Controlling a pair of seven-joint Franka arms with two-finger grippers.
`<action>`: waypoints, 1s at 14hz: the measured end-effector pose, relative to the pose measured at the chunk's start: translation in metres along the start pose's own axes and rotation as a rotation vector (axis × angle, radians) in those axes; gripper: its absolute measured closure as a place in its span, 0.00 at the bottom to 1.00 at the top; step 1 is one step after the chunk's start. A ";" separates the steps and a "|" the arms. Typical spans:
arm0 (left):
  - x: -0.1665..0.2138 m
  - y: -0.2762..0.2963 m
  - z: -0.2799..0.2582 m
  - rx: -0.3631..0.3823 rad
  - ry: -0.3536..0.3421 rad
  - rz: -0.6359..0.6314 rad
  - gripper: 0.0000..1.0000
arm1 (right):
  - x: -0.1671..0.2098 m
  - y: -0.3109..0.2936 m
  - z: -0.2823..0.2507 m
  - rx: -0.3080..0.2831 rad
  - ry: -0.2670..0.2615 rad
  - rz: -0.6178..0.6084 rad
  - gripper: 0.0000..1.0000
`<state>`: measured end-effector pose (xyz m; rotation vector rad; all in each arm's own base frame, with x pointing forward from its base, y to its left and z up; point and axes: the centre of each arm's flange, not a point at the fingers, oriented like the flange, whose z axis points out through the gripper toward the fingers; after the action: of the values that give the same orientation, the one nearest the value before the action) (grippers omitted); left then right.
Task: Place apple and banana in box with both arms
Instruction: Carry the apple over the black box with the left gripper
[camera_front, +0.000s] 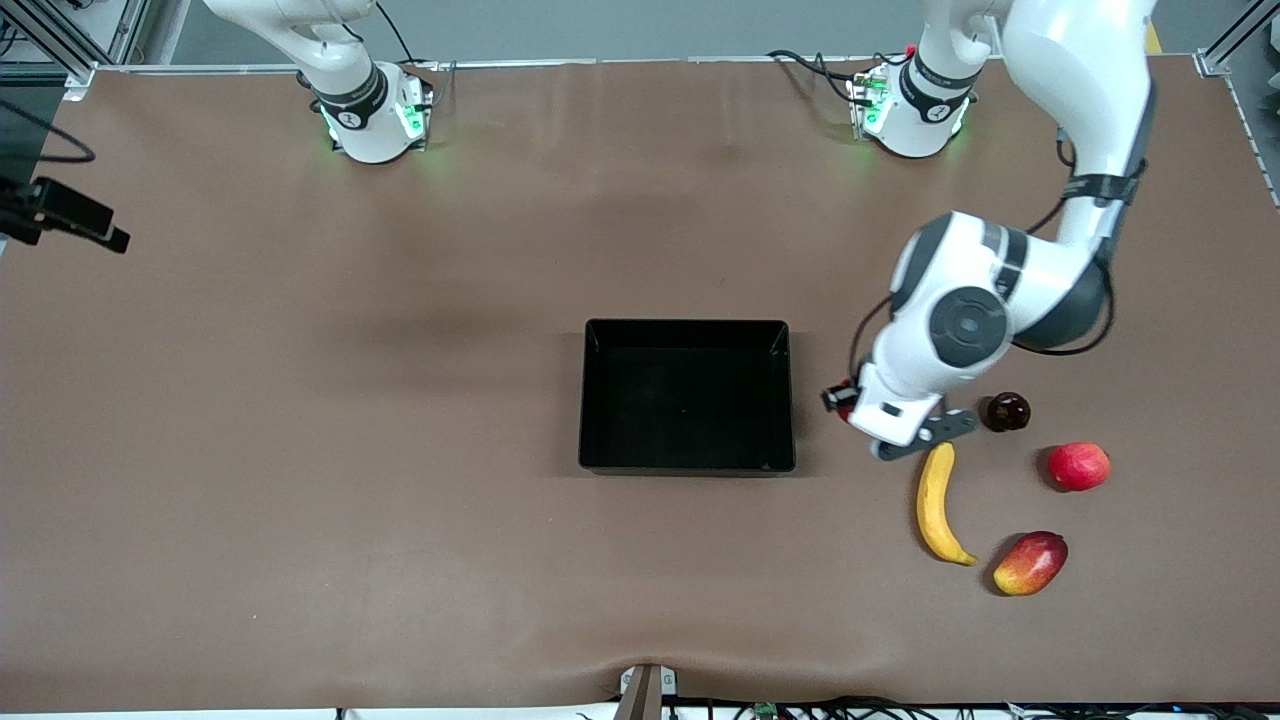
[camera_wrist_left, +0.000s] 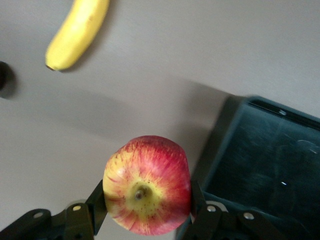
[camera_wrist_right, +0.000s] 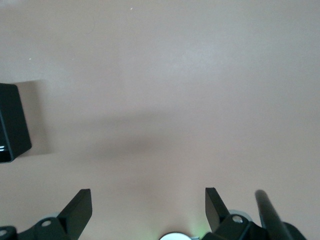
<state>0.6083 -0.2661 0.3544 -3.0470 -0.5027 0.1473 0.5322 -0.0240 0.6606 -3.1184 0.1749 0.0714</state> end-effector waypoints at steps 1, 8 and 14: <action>-0.014 0.016 -0.001 0.000 0.005 0.007 0.33 | -0.007 -0.001 0.005 -0.003 0.003 -0.017 0.00; -0.062 0.080 0.030 -0.026 0.026 0.004 0.33 | -0.012 0.029 0.006 -0.011 0.018 -0.040 0.00; -0.074 0.104 0.096 -0.015 -0.003 -0.047 0.33 | -0.013 0.022 0.007 -0.012 0.009 -0.053 0.00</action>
<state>0.5618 -0.3855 0.2589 -3.0468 -0.5781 0.1469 0.5169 -0.0446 0.6539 -3.1332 0.0926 0.0574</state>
